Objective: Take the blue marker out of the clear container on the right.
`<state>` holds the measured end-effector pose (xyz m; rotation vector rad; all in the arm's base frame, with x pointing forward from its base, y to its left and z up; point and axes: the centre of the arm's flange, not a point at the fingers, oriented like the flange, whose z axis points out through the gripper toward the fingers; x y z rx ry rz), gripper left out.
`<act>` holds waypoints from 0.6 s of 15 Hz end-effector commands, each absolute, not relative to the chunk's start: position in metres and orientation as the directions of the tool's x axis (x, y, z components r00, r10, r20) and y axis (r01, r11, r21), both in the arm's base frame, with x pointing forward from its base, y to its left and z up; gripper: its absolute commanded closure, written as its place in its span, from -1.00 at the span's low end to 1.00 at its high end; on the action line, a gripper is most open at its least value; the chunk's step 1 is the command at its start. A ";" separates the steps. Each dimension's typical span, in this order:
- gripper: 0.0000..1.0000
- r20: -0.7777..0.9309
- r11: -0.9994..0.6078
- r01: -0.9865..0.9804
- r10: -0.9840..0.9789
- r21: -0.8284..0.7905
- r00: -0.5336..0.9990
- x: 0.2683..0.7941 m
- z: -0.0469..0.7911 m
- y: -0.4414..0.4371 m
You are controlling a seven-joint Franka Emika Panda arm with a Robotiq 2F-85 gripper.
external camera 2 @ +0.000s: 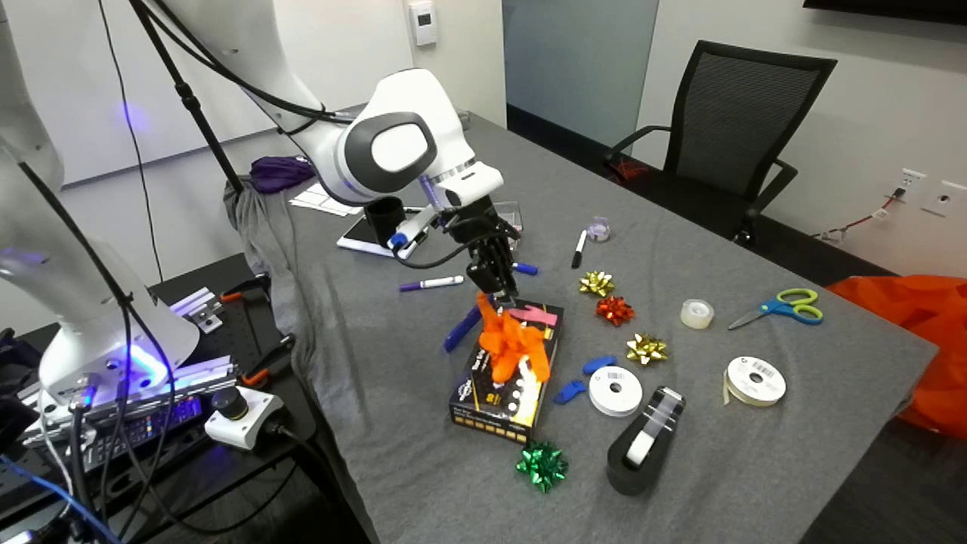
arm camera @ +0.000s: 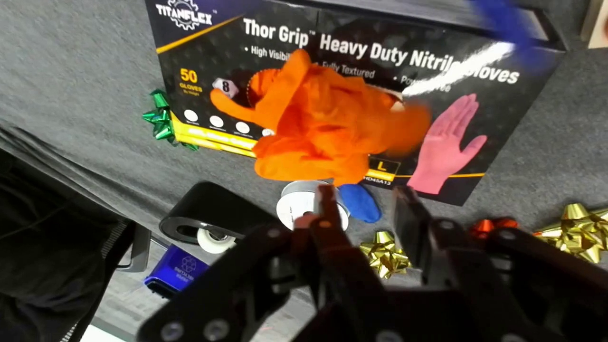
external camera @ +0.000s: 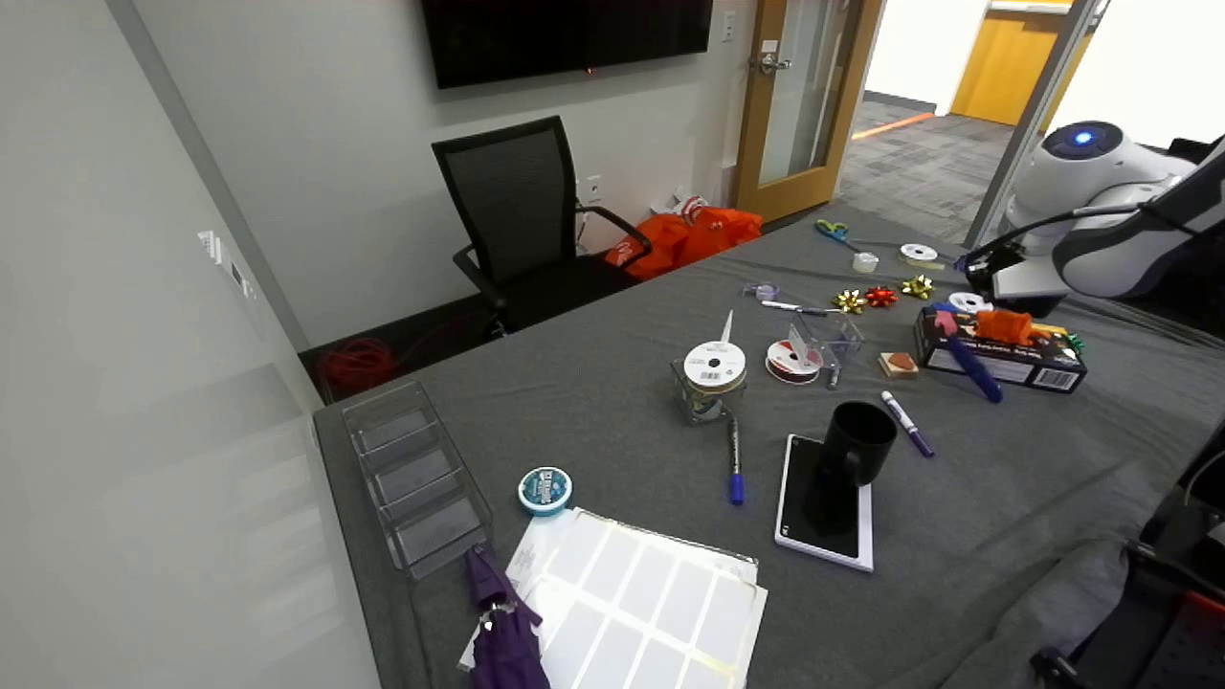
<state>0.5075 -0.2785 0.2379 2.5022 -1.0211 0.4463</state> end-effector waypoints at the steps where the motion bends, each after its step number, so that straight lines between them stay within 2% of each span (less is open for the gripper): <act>1: -0.32 0.459 -0.697 -0.680 -0.539 0.228 0.706 0.505 0.223 -0.290; 6: -0.98 0.462 -0.714 -0.669 -0.532 0.206 0.710 0.505 0.216 -0.289; 9: -1.00 0.416 -0.708 -0.674 -0.559 0.211 0.717 0.506 0.220 -0.280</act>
